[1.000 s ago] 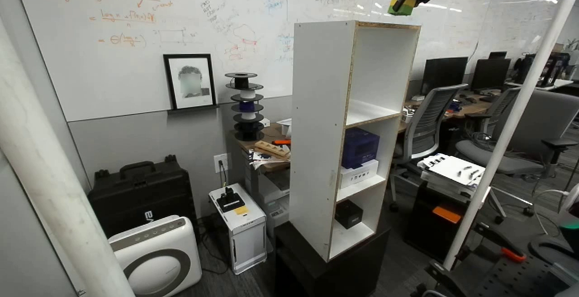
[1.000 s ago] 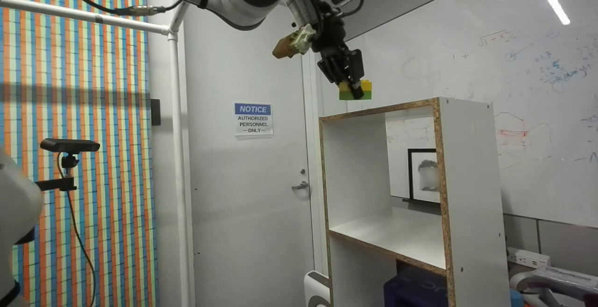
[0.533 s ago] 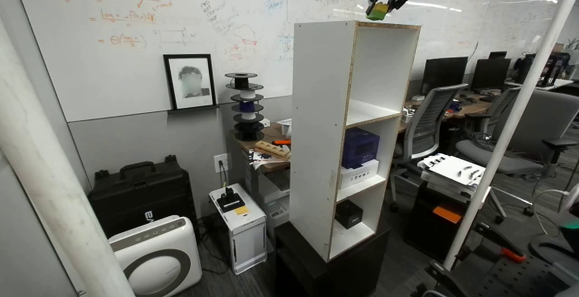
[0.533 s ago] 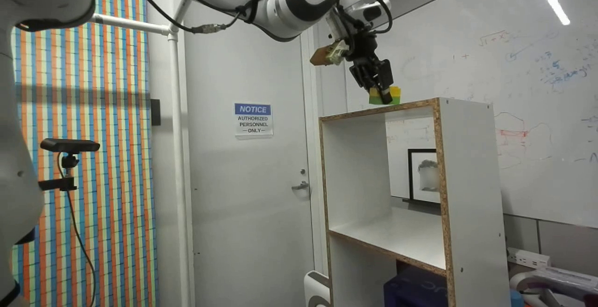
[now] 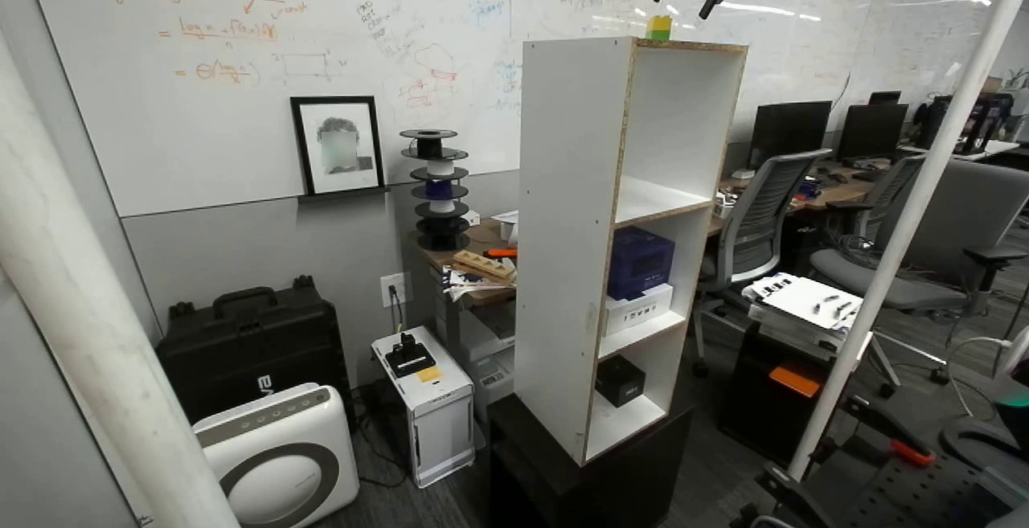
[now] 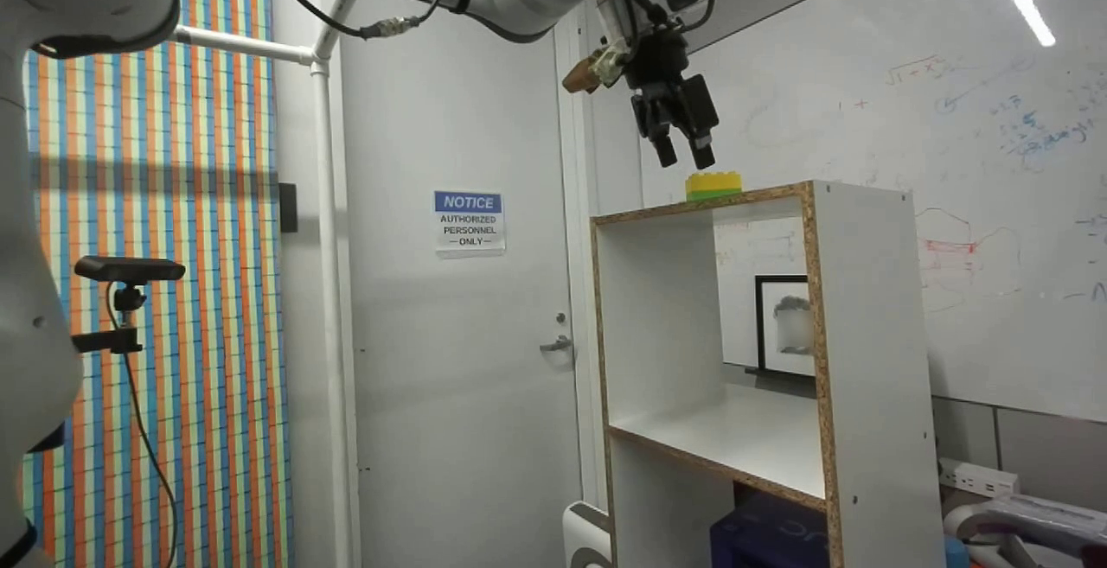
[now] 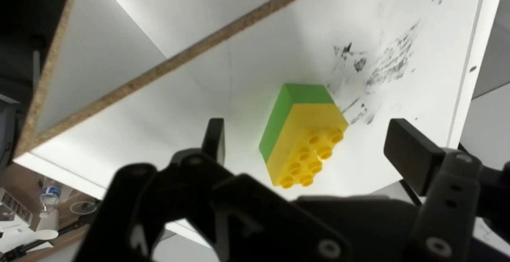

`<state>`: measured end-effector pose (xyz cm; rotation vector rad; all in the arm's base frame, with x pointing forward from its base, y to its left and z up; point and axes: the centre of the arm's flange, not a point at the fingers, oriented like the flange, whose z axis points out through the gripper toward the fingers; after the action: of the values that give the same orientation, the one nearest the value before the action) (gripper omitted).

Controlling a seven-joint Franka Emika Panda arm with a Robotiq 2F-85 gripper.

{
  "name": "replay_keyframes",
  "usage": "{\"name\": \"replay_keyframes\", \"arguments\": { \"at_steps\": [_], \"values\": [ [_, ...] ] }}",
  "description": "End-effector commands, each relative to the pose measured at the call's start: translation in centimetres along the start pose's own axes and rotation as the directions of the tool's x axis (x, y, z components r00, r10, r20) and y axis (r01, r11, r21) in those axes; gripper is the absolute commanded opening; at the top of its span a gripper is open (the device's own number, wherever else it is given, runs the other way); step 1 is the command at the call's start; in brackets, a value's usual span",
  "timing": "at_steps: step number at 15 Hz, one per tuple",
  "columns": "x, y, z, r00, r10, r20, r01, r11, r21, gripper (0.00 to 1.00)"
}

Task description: Put the lego bricks on the top of the shelf

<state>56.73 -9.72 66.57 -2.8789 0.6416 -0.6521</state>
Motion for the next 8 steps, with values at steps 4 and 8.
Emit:
{"name": "replay_keyframes", "arguments": {
  "at_steps": [4,8],
  "values": [
    [-8.7,5.9,-3.5,0.982,-0.111,0.151,0.116,0.993,-0.027,1.0],
    [-14.3,11.4,0.0,0.959,-0.149,0.242,0.16,0.987,-0.028,1.0]
  ]
}}
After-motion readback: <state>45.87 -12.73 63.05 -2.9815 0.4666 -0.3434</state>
